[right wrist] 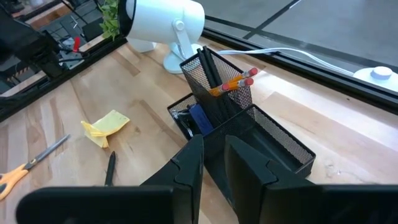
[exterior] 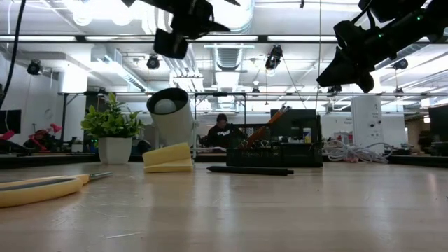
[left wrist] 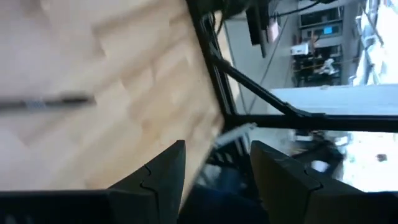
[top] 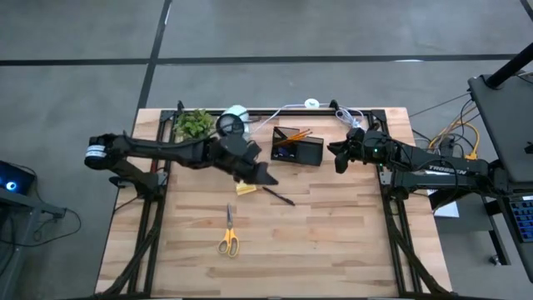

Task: Pick and place office supplies into organizer
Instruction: Put the scissors into the desk organizer

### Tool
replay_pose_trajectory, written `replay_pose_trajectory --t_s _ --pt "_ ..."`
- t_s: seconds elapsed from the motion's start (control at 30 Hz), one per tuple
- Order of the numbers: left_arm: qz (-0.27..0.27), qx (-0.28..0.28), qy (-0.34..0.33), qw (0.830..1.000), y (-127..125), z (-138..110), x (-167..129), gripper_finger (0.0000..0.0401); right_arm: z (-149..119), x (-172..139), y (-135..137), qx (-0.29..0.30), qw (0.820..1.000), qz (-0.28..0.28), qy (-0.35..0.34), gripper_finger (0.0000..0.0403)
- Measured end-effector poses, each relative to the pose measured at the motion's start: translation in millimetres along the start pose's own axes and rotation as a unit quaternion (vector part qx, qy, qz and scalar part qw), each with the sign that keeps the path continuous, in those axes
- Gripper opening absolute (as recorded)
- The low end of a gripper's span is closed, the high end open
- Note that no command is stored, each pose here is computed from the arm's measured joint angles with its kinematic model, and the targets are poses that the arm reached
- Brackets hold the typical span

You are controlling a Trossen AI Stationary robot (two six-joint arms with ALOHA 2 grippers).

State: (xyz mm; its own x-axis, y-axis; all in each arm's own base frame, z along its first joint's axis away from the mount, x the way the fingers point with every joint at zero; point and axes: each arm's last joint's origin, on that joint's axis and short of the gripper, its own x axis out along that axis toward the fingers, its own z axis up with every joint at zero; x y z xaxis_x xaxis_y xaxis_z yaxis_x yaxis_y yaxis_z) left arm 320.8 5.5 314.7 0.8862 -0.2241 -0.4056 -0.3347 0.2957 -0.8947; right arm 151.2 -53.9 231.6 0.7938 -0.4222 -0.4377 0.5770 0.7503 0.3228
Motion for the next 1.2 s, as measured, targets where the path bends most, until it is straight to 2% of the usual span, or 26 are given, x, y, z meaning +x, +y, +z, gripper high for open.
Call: replay_pose_trajectory --t_s 0.2,0.3,0.43,0.6,0.8,1.2 --pt "0.017 -0.104 0.065 0.992 -4 -29 5 0.0166 0 0 0 -0.001 1.0 0.0 0.0 0.0057" --pt "0.055 -0.156 0.091 0.982 -1 -45 7 0.0166 0 0 0 -0.001 1.0 0.0 0.0 0.0057" --pt "0.126 -0.224 0.117 0.959 5 -68 6 0.0166 0 0 0 -0.007 1.0 0.0 0.0 0.0057" --pt "0.21 -0.294 0.13 0.923 15 -92 5 0.0166 0 0 0 -0.034 0.999 0.0 0.0 0.0057" --pt "0.294 -0.328 0.131 0.888 28 -115 12 0.0166 0 0 0 -0.031 1.0 0.0 0.0 0.0057" --pt "0.385 -0.298 0.145 0.861 62 -154 55 0.0166 0 0 0 -0.032 1.0 0.0 0.0 0.0057"
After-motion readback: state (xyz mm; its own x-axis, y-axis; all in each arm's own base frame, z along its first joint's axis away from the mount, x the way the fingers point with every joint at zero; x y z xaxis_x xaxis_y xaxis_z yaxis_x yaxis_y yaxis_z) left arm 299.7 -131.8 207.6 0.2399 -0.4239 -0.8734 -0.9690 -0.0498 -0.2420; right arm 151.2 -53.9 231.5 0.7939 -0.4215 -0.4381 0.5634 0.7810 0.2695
